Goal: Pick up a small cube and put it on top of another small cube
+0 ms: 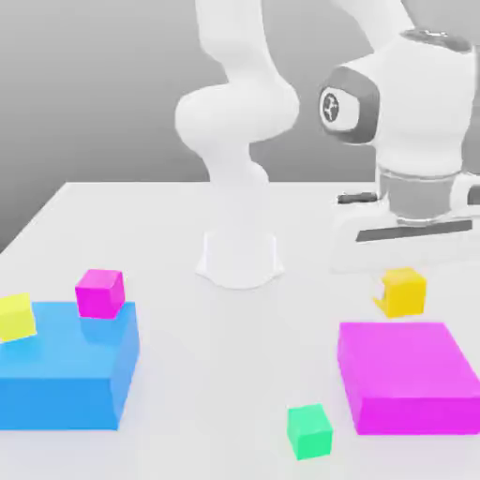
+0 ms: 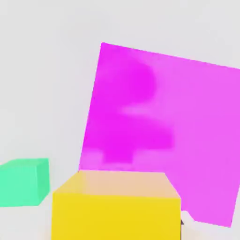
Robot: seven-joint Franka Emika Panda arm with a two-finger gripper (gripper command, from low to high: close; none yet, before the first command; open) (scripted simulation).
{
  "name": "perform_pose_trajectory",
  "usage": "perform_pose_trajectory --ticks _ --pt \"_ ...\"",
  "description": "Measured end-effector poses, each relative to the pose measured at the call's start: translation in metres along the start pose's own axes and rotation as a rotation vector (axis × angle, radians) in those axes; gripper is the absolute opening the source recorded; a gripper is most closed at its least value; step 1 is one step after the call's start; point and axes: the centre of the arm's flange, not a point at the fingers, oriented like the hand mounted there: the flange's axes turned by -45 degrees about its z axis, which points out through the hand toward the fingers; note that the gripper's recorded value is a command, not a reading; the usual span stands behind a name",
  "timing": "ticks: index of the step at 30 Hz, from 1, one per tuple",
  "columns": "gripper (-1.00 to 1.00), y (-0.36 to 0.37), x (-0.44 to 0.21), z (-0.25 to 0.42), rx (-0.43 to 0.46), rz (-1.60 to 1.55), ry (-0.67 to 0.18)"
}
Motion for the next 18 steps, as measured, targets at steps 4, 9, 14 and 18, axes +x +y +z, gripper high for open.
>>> perform_pose_trajectory --ticks 4,9,14,18 --pt "-1.00 -0.046 -0.014 0.024 0.005 0.022 0.013" --pt "-1.00 -0.083 -0.021 0.066 0.009 0.019 0.032" --pt "-1.00 -0.085 -0.020 0.118 0.008 0.013 0.033" --pt "1.00 -0.085 -0.019 0.125 0.008 0.012 0.034"
